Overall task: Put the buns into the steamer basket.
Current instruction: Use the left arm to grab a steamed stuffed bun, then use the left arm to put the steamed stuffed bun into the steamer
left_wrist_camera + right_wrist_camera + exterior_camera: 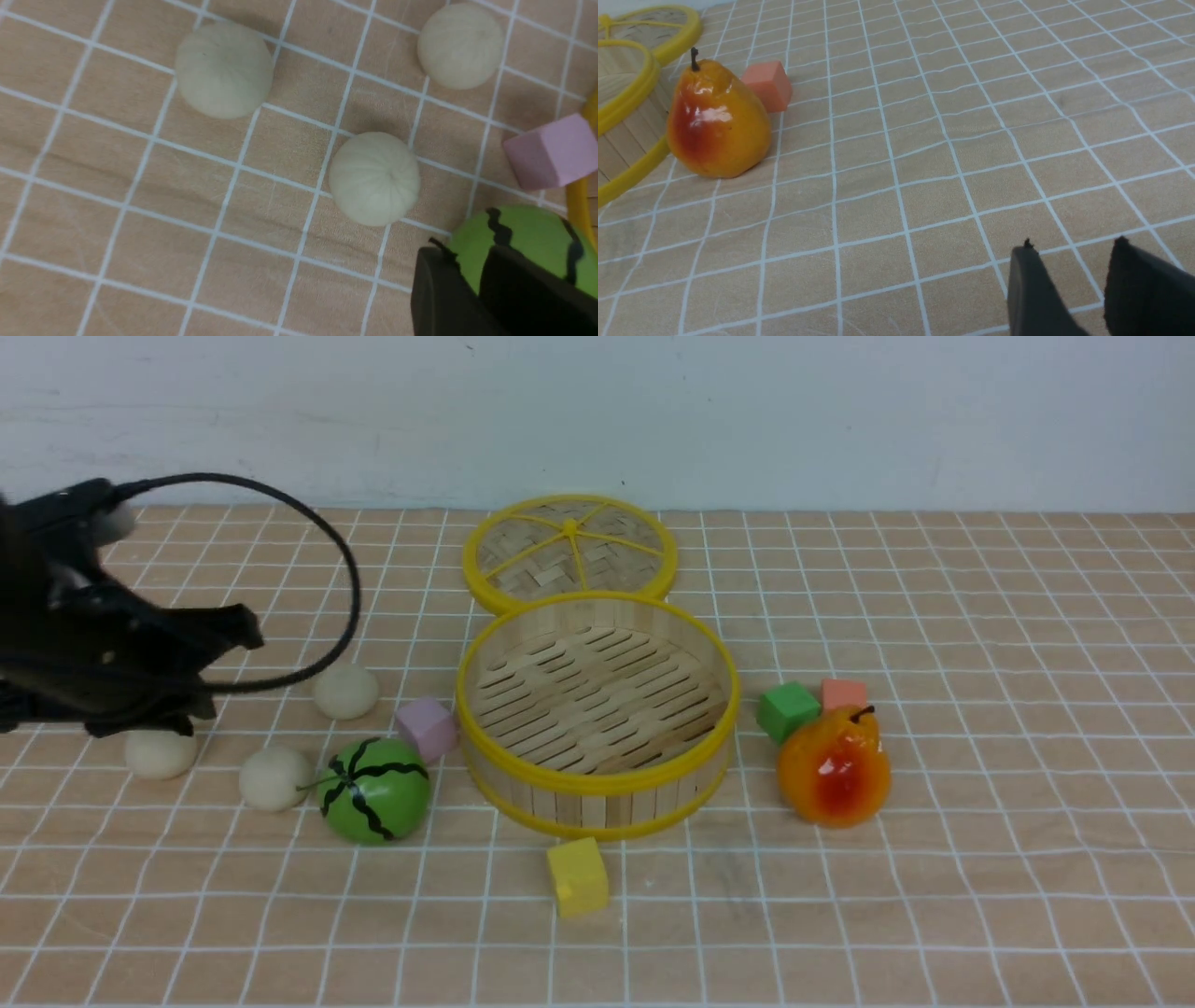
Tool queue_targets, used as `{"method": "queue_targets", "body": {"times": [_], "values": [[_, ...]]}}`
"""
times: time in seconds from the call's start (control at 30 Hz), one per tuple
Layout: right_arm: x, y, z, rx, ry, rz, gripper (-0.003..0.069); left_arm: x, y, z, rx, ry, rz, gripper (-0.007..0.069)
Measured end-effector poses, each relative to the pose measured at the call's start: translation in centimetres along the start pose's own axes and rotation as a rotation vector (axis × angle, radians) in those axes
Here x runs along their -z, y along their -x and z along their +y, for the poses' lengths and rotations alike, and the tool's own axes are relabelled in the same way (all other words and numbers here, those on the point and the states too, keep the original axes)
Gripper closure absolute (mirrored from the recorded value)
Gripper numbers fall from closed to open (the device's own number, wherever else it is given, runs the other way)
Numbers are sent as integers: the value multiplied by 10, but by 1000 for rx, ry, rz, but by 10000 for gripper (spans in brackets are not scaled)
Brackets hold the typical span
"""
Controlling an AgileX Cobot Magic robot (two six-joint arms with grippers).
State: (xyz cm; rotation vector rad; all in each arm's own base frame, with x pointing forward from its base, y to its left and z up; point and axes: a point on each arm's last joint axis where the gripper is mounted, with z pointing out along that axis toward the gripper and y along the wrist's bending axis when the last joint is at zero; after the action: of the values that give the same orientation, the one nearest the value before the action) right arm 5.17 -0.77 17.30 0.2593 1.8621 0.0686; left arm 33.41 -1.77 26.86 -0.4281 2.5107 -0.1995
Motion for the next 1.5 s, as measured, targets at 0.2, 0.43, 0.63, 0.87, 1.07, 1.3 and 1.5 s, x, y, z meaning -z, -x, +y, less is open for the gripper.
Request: {"method": "queue_targets", "body": {"times": [0.2, 0.43, 0.63, 0.87, 1.07, 1.3, 1.5], "values": [[0, 0, 0, 0, 0, 0, 418, -34, 11, -6, -45, 21, 108, 439], [0, 0, 0, 0, 0, 0, 418, -76, 15, -7, -49, 40, 165, 379], [0, 0, 0, 0, 0, 0, 418, -112, 10, -4, -48, 53, 192, 384], [0, 0, 0, 0, 0, 0, 418, -115, 12, -4, -48, 52, 186, 442], [0, 0, 0, 0, 0, 0, 418, -108, 18, -6, -89, 71, 223, 608], [0, 0, 0, 0, 0, 0, 418, -68, 49, -21, -106, 54, 227, 638], [0, 0, 0, 0, 0, 0, 418, 13, 72, -65, -130, -118, 102, 638]]}}
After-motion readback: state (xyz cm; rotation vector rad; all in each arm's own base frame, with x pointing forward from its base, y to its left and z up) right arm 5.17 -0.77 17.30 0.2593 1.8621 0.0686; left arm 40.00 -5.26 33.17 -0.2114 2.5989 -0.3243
